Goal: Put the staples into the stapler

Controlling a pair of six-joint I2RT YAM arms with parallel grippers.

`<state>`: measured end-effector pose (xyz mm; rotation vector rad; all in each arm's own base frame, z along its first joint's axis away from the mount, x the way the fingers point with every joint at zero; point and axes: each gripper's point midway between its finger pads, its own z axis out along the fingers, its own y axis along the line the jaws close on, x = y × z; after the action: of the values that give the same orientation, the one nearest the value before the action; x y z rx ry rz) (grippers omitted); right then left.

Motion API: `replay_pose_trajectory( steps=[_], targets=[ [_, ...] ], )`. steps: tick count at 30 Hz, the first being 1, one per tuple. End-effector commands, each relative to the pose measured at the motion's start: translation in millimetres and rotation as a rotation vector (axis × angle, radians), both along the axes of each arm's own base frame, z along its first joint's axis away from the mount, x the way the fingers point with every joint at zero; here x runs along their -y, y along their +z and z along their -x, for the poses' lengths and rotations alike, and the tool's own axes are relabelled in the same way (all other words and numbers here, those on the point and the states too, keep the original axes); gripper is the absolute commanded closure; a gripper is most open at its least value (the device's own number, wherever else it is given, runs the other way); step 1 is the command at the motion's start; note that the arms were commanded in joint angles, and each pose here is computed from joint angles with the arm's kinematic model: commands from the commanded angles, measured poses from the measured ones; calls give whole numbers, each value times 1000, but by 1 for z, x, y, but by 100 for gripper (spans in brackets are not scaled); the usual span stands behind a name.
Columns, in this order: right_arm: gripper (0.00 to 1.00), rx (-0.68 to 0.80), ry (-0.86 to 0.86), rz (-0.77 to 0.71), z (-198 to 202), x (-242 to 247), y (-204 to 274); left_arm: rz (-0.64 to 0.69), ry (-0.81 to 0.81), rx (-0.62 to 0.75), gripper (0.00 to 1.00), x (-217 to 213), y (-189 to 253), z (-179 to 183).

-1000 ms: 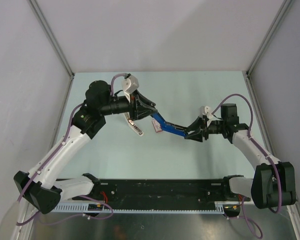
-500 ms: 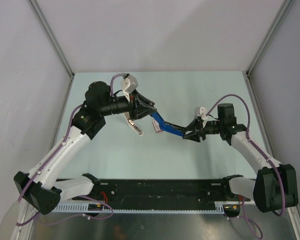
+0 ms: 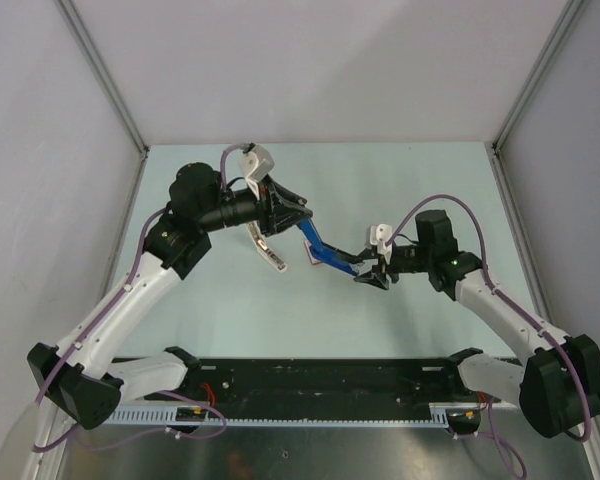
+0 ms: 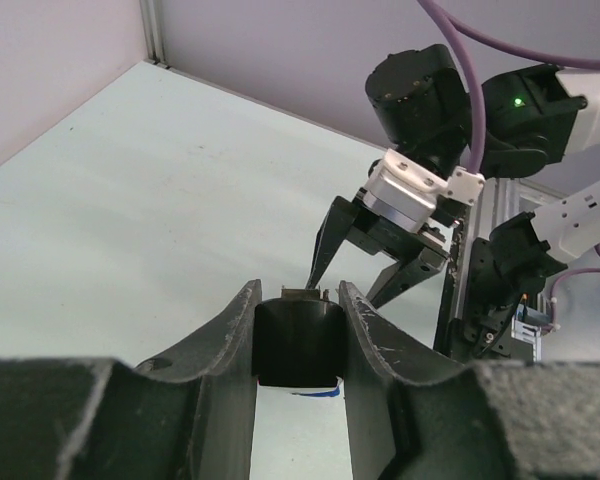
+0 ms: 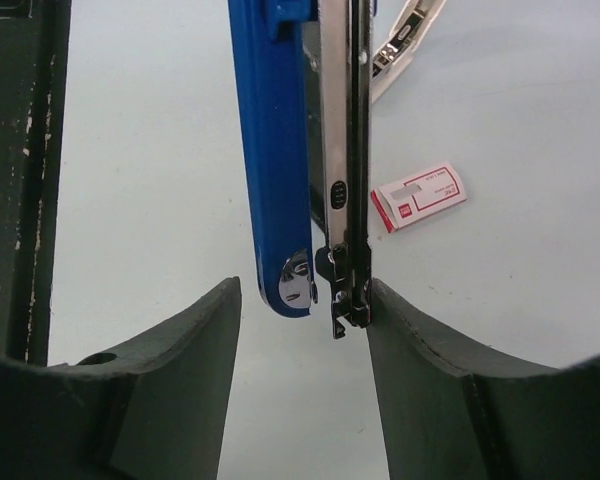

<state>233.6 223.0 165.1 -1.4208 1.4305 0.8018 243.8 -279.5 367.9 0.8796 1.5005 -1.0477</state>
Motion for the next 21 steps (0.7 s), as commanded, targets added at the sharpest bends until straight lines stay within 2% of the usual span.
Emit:
replay_pose_trajectory(
  steps=[1, 7, 21],
  targets=[
    [43, 63, 24, 1, 5, -5, 10, 101, 154, 100, 100, -14, 43, -25],
    [37, 62, 39, -11, 10, -3, 13, 84, 112, 97, 100, -9, 35, -19],
    [32, 0, 51, -62, 13, 0, 17, -62, -65, 118, 100, 13, -34, 10]
  ],
)
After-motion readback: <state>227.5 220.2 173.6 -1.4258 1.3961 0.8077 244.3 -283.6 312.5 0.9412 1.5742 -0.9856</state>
